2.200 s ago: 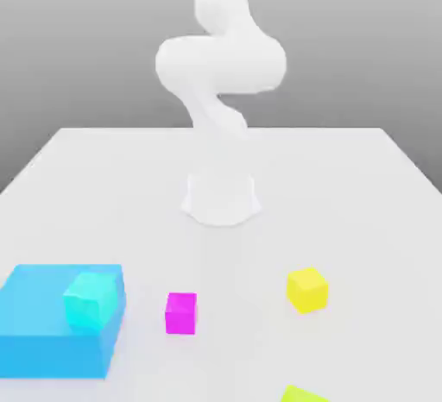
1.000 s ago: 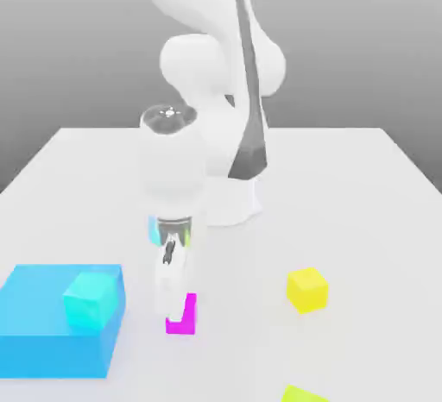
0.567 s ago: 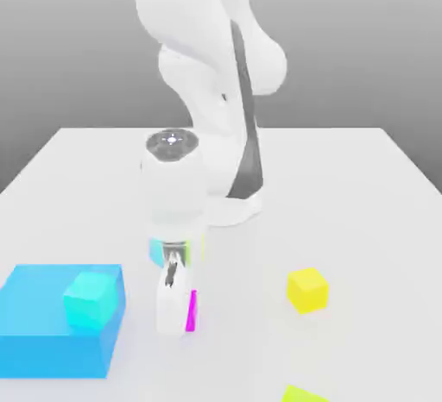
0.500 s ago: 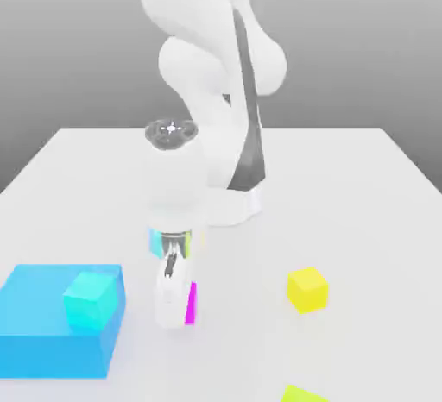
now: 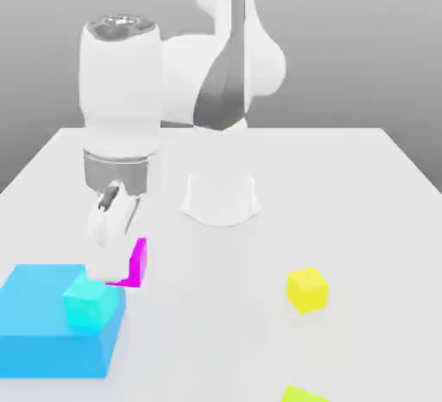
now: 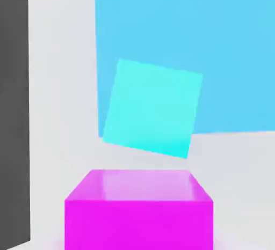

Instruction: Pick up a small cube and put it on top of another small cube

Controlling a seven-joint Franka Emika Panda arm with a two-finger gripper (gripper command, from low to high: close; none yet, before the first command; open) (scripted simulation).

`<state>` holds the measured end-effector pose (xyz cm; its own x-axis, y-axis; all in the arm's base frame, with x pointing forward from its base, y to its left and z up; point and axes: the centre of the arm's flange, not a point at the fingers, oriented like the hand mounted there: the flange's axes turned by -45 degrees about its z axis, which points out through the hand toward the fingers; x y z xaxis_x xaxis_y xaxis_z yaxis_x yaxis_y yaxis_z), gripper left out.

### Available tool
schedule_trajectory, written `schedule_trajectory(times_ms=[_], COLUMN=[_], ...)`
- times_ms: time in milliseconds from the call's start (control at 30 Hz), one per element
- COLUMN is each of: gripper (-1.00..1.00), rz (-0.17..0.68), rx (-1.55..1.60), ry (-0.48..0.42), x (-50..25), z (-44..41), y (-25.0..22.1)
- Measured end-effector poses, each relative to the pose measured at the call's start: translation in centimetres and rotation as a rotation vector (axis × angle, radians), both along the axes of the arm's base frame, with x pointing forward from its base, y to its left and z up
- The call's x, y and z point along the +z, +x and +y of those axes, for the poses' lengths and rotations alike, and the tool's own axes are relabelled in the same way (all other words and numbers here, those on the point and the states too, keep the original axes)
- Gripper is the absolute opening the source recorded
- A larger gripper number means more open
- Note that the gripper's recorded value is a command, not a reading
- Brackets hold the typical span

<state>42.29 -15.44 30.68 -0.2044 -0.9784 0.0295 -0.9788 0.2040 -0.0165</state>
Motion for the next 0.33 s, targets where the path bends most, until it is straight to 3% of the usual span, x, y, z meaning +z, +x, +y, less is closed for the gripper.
schedule_trajectory(times_ms=[200, 233, 333], gripper=[-1.0, 1.0, 1.0], rz=[0.008, 0.007, 0.007], rx=[-0.094, -0.094, -0.093], ry=[0.029, 0.031, 0.03], x=[-2.6, -3.6, -3.6], z=[-2.5, -2.5, -2.4], y=[-0.3, -0.4, -0.3])
